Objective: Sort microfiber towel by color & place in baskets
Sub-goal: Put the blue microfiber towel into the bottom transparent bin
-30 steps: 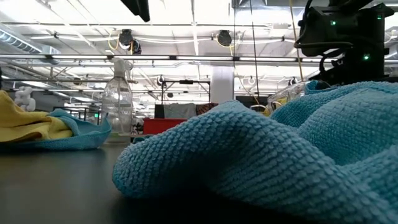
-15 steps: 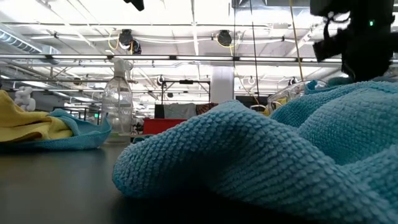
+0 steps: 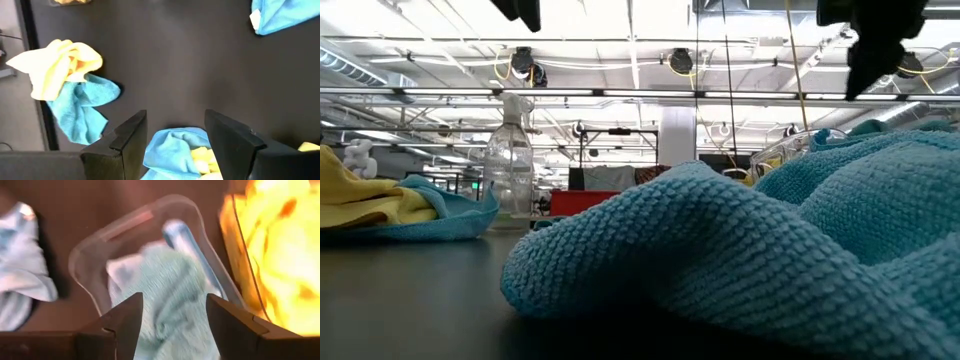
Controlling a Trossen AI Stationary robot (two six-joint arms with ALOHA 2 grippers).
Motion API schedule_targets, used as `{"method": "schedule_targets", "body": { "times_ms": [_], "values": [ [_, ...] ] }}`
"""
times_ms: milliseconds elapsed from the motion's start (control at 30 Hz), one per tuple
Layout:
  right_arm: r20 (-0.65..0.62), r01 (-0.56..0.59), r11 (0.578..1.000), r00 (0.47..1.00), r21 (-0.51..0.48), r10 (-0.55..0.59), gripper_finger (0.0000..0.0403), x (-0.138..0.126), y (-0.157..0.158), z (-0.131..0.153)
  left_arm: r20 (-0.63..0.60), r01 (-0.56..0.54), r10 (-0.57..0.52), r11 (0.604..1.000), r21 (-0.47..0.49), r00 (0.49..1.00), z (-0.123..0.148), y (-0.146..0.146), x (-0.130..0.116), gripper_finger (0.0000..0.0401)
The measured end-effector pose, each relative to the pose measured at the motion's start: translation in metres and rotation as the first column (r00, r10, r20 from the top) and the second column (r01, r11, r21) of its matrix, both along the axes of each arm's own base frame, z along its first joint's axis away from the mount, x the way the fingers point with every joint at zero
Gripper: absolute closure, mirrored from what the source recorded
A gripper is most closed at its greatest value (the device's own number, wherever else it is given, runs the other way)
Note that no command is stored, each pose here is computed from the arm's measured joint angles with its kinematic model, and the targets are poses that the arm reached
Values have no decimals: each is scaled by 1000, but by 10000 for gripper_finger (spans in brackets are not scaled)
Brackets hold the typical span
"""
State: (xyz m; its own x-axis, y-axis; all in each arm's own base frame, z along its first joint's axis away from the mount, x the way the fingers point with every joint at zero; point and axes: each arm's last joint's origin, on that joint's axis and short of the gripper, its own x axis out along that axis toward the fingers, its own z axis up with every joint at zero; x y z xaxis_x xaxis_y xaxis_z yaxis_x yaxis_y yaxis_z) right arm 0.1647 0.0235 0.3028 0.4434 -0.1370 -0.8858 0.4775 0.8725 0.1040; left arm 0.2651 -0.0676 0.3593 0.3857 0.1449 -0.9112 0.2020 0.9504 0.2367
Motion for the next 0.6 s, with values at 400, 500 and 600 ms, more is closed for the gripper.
{"method": "schedule_targets", "body": {
  "times_ms": [400,500,600],
  "values": [
    [224,-216,974,948,-70,226,193,17,14,14,72,79,-68,986,-147,995,-52,-15,19,197],
    [262,-266,960,923,-88,280,193,19,21,17,150,185,-157,962,-200,976,-66,-26,25,197],
    [303,-309,946,896,-101,325,193,20,29,20,233,311,-266,932,-187,935,-84,-38,31,197]
  ]
}}
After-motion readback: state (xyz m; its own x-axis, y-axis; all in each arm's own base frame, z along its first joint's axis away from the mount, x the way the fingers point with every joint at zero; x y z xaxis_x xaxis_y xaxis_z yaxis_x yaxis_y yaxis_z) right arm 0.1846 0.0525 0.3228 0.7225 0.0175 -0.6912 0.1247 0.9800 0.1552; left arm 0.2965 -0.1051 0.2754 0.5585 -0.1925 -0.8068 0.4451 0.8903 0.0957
